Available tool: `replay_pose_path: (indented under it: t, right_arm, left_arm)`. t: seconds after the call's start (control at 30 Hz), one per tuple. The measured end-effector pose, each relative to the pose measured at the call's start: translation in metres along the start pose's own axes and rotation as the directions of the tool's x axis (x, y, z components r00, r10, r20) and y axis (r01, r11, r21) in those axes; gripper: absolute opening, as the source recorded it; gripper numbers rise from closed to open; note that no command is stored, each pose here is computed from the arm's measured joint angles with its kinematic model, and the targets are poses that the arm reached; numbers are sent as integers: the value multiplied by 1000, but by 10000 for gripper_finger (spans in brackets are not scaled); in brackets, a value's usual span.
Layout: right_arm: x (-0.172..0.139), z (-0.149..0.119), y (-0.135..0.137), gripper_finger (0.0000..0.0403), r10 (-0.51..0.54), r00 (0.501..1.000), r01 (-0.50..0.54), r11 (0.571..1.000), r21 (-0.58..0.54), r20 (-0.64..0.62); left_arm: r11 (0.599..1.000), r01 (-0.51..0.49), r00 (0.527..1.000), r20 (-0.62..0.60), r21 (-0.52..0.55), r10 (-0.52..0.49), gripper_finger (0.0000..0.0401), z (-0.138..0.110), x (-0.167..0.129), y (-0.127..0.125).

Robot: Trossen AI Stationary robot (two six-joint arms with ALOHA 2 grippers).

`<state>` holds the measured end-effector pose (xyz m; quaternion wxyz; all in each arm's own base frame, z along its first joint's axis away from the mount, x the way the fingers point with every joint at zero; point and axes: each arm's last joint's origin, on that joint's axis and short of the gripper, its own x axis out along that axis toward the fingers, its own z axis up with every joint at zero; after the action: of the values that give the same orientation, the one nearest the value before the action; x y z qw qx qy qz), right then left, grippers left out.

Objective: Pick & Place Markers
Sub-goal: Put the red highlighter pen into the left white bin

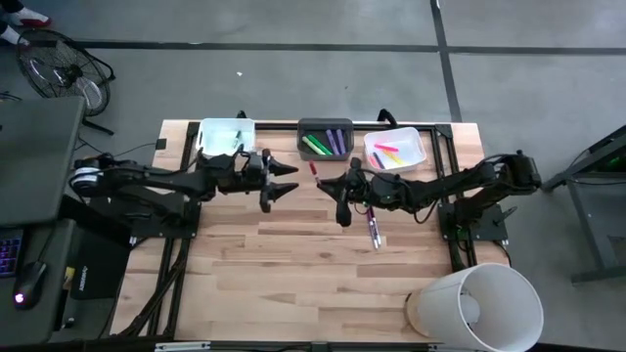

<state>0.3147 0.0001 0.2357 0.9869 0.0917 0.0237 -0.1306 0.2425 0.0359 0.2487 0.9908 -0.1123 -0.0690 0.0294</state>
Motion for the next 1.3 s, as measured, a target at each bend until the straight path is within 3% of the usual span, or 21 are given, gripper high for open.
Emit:
replay_pose_path:
  t: [0.37,0.63,0.87,1.17,1.3]
  right_arm:
    - [0,-1,0,36,5,1000,-5,1000,-18,-10]
    - [0,-1,1,34,17,1000,-17,1000,-18,-13]
    - [0,-1,1,33,16,1000,-16,1000,-19,-16]
    - [0,-3,0,37,13,999,-13,1000,-23,-35]
    - [0,-3,0,38,13,999,-14,1000,-23,-36]
  left_arm:
    - [1000,9,1000,-21,6,-9,244,5,49,3]
    - [1000,23,998,-54,-1,-23,231,3,67,4]
    - [1000,19,998,-67,-2,-19,164,3,67,4]
    - [1000,20,997,-68,1,-20,31,3,67,4]
    - [1000,20,997,-68,2,-20,31,3,67,4]
